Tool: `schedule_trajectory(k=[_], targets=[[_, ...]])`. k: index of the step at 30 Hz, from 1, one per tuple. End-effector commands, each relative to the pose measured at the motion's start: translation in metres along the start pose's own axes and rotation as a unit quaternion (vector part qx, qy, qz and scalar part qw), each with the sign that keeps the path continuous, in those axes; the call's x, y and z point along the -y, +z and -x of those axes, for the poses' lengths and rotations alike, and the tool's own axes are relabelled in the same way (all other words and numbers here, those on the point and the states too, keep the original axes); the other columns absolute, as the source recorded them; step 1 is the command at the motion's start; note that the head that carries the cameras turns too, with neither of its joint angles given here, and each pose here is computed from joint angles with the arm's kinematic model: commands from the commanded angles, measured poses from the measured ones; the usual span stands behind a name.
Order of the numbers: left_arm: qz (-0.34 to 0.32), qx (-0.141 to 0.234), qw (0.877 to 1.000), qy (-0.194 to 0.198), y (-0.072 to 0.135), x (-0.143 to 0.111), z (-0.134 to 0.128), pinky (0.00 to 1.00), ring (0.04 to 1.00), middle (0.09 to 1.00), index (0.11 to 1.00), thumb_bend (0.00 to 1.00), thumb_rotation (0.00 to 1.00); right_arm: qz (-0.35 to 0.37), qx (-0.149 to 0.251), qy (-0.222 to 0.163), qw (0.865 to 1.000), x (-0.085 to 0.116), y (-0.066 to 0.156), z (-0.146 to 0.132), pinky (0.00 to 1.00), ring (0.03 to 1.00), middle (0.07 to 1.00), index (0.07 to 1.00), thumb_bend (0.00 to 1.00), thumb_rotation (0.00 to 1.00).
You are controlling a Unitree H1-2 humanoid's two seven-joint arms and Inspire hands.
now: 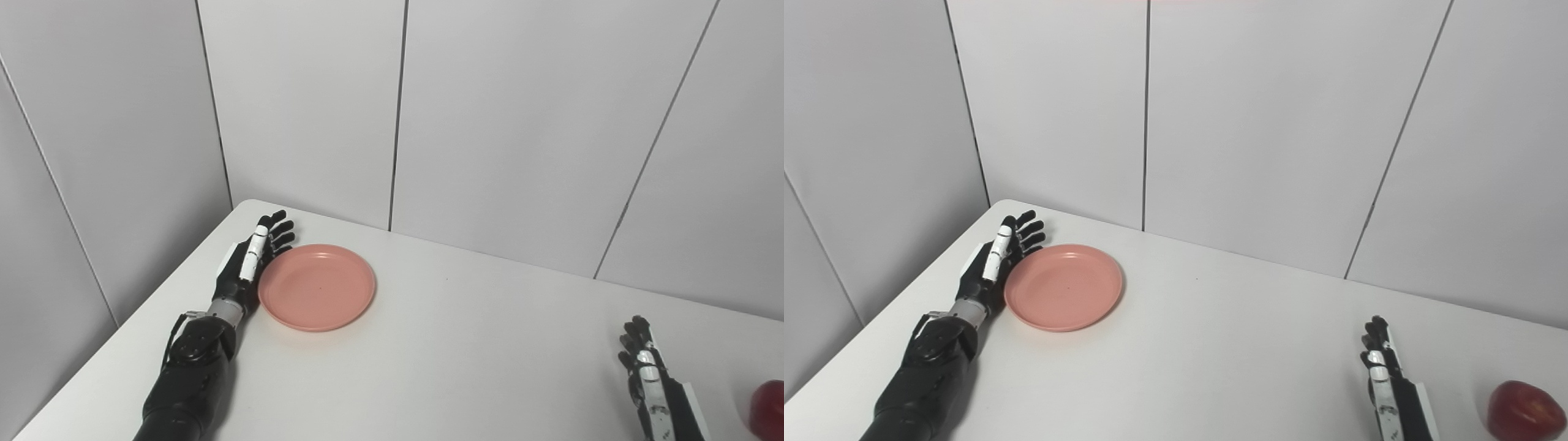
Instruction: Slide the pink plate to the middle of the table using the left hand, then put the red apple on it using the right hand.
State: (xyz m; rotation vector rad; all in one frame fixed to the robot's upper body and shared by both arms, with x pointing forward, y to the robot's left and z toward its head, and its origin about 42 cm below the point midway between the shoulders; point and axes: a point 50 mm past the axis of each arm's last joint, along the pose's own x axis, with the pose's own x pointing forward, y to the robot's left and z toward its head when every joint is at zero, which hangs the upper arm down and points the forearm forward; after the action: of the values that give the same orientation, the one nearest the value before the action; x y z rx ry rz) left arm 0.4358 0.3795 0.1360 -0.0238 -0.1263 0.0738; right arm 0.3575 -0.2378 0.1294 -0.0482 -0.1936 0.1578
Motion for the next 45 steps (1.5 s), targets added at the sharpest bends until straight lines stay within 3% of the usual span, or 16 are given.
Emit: schedule_trajectory(k=[1,7,20,34,45], targets=[[0.001,0.023,1.000,-0.013,0.013,0.011,-0.008,0.87,0.877,0.885,0.869,0.64,1.00,-0.001,0.029,0.000,1.000,-0.001,0.013,-0.009,1.00,0.988,0.982,0.988,0.71,0.99],[0.016,0.018,0.999,-0.022,0.014,0.027,-0.005,0.88,0.884,0.884,0.869,0.60,1.00,0.000,0.033,-0.001,0.999,-0.002,0.012,-0.010,1.00,0.986,0.981,0.988,0.70,0.99],[0.047,0.005,0.998,-0.042,0.006,0.058,-0.003,0.93,0.913,0.901,0.887,0.61,1.00,0.004,0.030,-0.005,1.000,-0.009,0.014,-0.011,1.00,0.981,0.978,0.987,0.72,0.99],[0.057,0.001,0.996,-0.068,-0.003,0.072,0.001,0.91,0.908,0.896,0.890,0.57,1.00,-0.019,0.020,-0.013,1.000,-0.023,0.014,-0.013,0.98,0.959,0.969,0.978,0.70,0.93],[0.064,-0.015,0.993,-0.100,-0.009,0.085,0.005,0.93,0.926,0.914,0.902,0.59,1.00,-0.006,0.030,-0.014,0.999,-0.036,0.017,-0.014,0.97,0.945,0.956,0.966,0.68,0.94]])
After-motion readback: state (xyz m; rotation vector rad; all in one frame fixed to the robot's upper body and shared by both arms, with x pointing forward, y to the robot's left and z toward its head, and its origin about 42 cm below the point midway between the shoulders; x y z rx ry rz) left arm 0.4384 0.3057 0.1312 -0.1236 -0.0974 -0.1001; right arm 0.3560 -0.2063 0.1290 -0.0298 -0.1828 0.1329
